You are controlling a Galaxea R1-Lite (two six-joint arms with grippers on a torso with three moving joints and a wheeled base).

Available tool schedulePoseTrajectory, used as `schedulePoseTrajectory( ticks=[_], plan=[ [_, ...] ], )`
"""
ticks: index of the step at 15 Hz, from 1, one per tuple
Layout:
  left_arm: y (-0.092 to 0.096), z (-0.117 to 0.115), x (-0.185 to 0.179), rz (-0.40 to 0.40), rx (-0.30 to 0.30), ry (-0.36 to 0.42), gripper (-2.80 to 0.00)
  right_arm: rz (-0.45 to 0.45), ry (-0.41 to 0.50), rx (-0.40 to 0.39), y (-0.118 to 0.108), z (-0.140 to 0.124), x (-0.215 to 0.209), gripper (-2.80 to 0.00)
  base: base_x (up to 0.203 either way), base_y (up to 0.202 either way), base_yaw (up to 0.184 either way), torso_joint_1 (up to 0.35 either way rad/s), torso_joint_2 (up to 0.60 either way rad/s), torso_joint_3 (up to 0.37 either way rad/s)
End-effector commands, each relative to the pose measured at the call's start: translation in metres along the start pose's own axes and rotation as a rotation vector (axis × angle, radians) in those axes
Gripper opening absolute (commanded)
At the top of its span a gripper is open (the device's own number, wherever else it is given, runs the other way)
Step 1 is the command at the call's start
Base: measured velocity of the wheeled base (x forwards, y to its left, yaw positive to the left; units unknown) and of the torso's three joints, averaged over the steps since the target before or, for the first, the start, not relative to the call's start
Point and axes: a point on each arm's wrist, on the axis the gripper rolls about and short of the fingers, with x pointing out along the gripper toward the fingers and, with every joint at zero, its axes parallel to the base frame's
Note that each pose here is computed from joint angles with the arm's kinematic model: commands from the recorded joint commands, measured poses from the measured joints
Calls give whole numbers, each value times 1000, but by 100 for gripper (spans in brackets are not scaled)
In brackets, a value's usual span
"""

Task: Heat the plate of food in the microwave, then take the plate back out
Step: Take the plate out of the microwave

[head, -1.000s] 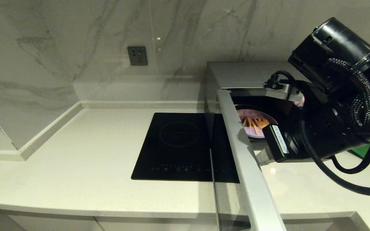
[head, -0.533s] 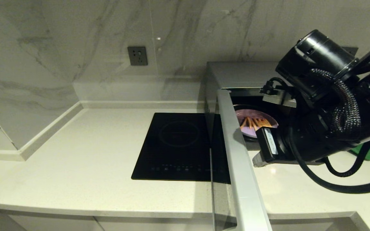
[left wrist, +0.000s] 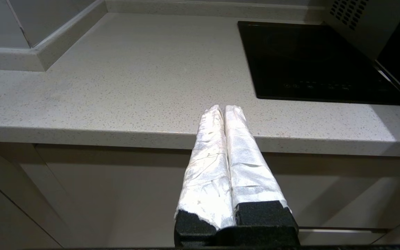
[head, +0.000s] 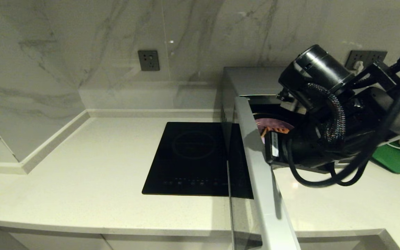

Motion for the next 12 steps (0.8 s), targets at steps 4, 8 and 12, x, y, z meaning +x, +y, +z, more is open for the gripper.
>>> schedulePoseTrajectory(
  ticks=[4,8,12],
  plan=[
    [0,0,0,0,-1,0,-280,-88,-114,359,-41,48,22,-280,0,0,0,0,0,0],
    [0,0,0,0,-1,-2,-280,-75,-106,488,-68,62,19,-280,0,0,0,0,0,0],
    [0,0,0,0,-1,-1,-280,-47,-82,470,-62,58,18,-280,0,0,0,0,0,0]
  ],
)
